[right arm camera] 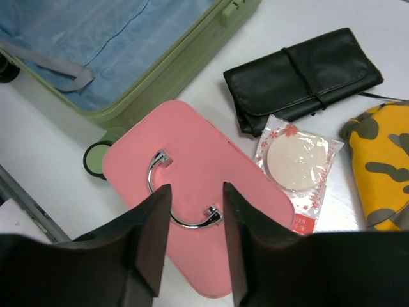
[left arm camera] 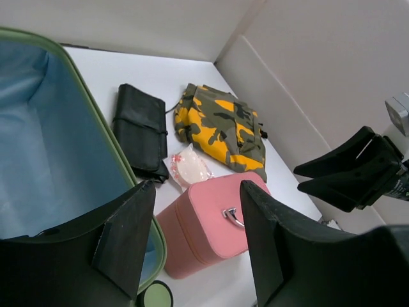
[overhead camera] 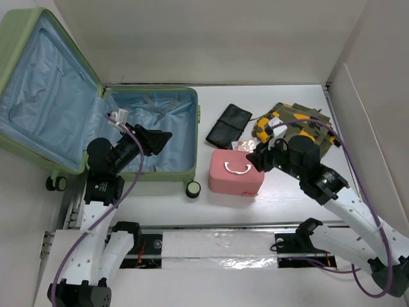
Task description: Pack the luggage
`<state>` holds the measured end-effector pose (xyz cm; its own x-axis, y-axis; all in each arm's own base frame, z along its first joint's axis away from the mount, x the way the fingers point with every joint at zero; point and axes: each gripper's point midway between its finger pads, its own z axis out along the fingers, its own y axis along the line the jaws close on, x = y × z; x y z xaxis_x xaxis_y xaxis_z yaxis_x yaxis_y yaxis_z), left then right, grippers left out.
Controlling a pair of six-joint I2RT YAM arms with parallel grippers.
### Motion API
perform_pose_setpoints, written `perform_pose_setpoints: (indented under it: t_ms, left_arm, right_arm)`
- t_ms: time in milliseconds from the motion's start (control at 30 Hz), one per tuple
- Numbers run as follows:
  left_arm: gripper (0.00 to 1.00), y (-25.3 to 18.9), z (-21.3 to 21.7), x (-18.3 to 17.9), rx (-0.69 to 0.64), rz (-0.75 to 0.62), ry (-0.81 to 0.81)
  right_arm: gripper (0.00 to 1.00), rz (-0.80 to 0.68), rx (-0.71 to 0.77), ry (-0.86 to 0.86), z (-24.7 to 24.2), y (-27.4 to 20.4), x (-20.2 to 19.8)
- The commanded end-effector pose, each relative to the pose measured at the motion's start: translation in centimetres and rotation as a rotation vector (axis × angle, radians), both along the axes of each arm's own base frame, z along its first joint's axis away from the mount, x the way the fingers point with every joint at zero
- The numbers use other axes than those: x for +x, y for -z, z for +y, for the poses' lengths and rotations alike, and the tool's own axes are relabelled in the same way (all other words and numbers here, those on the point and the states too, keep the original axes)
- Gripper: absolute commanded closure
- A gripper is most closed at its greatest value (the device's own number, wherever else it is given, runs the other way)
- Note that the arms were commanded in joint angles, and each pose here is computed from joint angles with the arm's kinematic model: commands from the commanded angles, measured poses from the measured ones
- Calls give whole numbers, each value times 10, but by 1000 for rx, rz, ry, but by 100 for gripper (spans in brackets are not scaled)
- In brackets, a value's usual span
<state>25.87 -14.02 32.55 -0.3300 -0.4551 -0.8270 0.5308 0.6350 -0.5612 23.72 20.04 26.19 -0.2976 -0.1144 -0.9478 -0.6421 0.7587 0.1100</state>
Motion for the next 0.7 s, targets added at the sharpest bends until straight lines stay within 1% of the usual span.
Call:
perform_pose_setpoints:
  t_ms: [0, 33, 100, 133, 167, 200, 233, 267, 300, 333, 367, 400, 433, 467, 500, 533, 567, 600, 633, 667]
  left_arm:
    - [48, -11, 0, 0, 27, -53, 2]
    - [48, -12, 0, 0, 31, -56, 2]
    - [49, -13, 0, 1, 40, -59, 0]
    - [53, -12, 1, 1, 42, -58, -3]
    - [56, -13, 1, 1, 41, -69, -8]
    - [61, -10, 1, 1, 39, -65, -8]
    - [79, -9, 1, 1, 39, -65, -5]
    - [92, -8, 1, 2, 40, -65, -5]
    - [100, -10, 1, 1, 46, -73, -4]
    - [100, -10, 1, 1, 51, -75, -5]
    - [100, -11, 2, 0, 54, -76, -9]
    - [100, -12, 3, 0, 55, -80, -15]
    - [100, -11, 3, -1, 57, -79, -15]
    - [100, -10, 3, 0, 57, -78, -13]
    - [99, -9, 2, 0, 56, -73, -7]
    - [84, -9, 1, 0, 54, -71, -4]
    - [80, -9, 1, 1, 54, -72, 1]
    - [77, -8, 0, 0, 53, -72, 7]
    - [69, -8, -1, 0, 52, -72, 10]
    - [67, -7, 0, 0, 53, -73, 8]
  right_arm:
    - [54, 14, -16, -85, 17, 3, -4]
    - [57, 17, -32, -106, 21, 6, -6]
    - [86, 21, -41, -125, 26, 7, -6]
    - [97, 30, -49, -124, 29, 11, -2]
    - [100, 38, -54, -122, 30, 13, 0]
    - [100, 22, -89, -143, 32, 16, 0]
    - [100, 25, -103, -154, 35, 18, -1]
    - [100, 32, -125, -149, 38, 22, 2]
    - [100, 30, -133, -148, 39, 23, 3]
    - [100, 22, -148, -157, 42, 24, 3]
    - [89, 24, -159, -163, 46, 29, 4]
    - [80, 28, -168, -165, 47, 32, 5]
    - [75, 27, -183, -178, 50, 34, 5]
    - [65, 33, -196, -187, 52, 37, 4]
    - [60, 42, -212, -189, 55, 42, 7]
    - [57, 41, -225, -205, 58, 46, 6]
    - [55, 40, -225, -212, 62, 47, 8]
    - [54, 53, -235, -218, 65, 54, 11]
    - [54, 56, -238, -220, 68, 55, 13]
    - [54, 65, -247, -218, 69, 58, 15]
